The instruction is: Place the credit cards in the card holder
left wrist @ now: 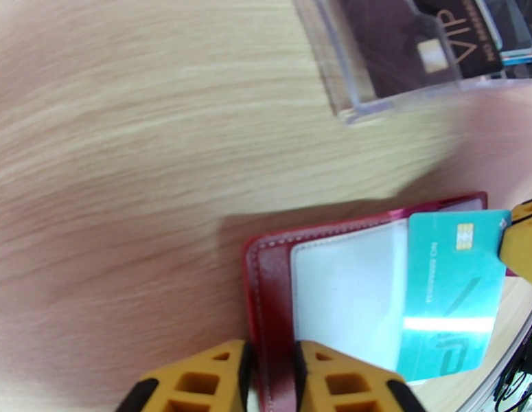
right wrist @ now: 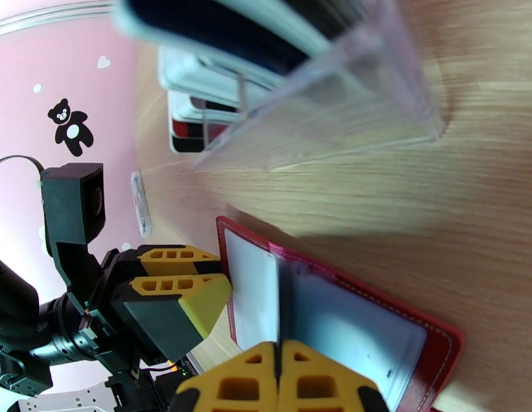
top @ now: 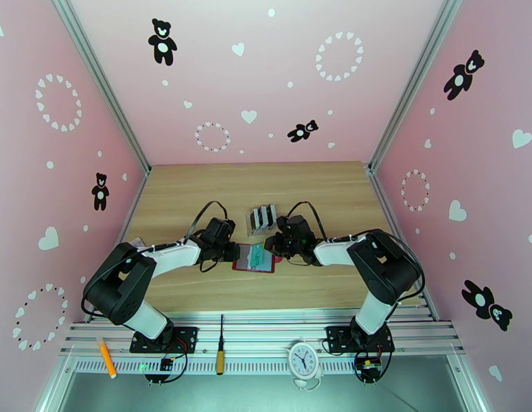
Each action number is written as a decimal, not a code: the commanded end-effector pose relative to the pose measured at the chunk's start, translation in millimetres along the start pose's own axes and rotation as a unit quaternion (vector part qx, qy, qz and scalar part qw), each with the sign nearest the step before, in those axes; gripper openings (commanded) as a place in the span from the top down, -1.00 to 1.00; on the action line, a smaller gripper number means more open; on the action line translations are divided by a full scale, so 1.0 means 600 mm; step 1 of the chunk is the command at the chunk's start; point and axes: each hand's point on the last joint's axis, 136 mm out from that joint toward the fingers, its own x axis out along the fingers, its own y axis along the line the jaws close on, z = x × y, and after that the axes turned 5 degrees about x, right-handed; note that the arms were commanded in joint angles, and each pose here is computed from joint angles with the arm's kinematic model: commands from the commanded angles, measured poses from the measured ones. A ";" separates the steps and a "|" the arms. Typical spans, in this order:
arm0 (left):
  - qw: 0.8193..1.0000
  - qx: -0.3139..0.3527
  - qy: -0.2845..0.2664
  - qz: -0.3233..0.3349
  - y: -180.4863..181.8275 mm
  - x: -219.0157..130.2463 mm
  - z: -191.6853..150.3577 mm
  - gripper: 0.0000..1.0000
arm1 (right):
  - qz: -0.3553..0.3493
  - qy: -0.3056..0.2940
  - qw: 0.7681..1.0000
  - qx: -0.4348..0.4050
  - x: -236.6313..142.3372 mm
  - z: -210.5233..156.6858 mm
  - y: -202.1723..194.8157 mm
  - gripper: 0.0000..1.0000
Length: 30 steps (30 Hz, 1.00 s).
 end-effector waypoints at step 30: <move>1.000 -0.008 0.022 0.012 0.006 0.009 -0.015 0.55 | -0.025 0.013 1.000 0.010 0.024 -0.024 -0.030 1.00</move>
